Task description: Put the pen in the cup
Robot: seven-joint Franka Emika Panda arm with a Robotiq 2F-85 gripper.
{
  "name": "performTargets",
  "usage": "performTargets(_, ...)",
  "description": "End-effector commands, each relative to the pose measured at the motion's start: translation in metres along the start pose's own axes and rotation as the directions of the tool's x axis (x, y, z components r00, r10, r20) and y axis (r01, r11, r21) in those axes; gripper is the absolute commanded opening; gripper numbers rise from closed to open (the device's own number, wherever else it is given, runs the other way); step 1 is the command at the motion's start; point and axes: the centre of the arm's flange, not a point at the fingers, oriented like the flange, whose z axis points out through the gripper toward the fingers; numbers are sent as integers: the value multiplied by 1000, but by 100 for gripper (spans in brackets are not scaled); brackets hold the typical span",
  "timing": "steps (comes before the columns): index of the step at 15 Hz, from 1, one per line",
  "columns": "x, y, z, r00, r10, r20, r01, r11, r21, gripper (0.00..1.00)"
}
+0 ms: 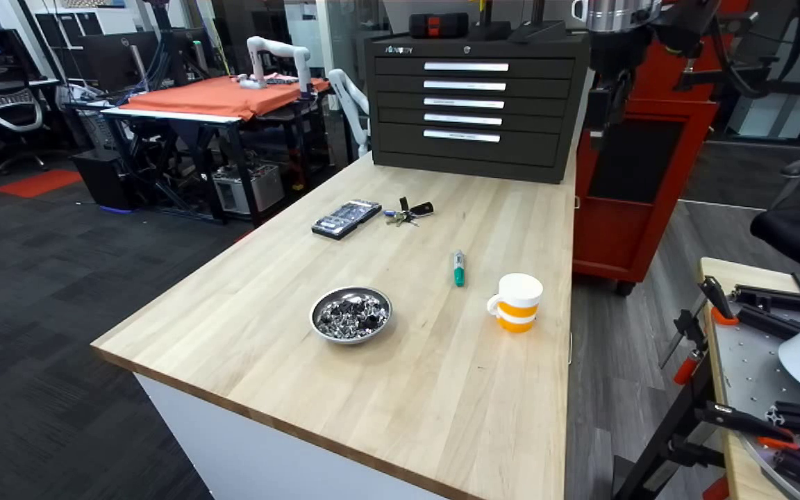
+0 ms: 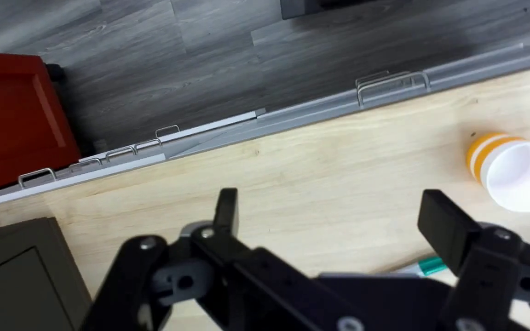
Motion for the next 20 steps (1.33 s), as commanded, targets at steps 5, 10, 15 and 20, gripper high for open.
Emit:
performTargets(5, 68, -20, 36, 929, 369, -38, -366, 928, 64, 100)
performTargets(10, 100, -23, 59, 838, 546, -7, -542, 833, 109, 100)
performTargets(15, 131, -30, 76, 744, 669, 11, -659, 730, 179, 100)
performTargets(20, 160, -39, 98, 649, 760, 29, -742, 625, 242, 100)
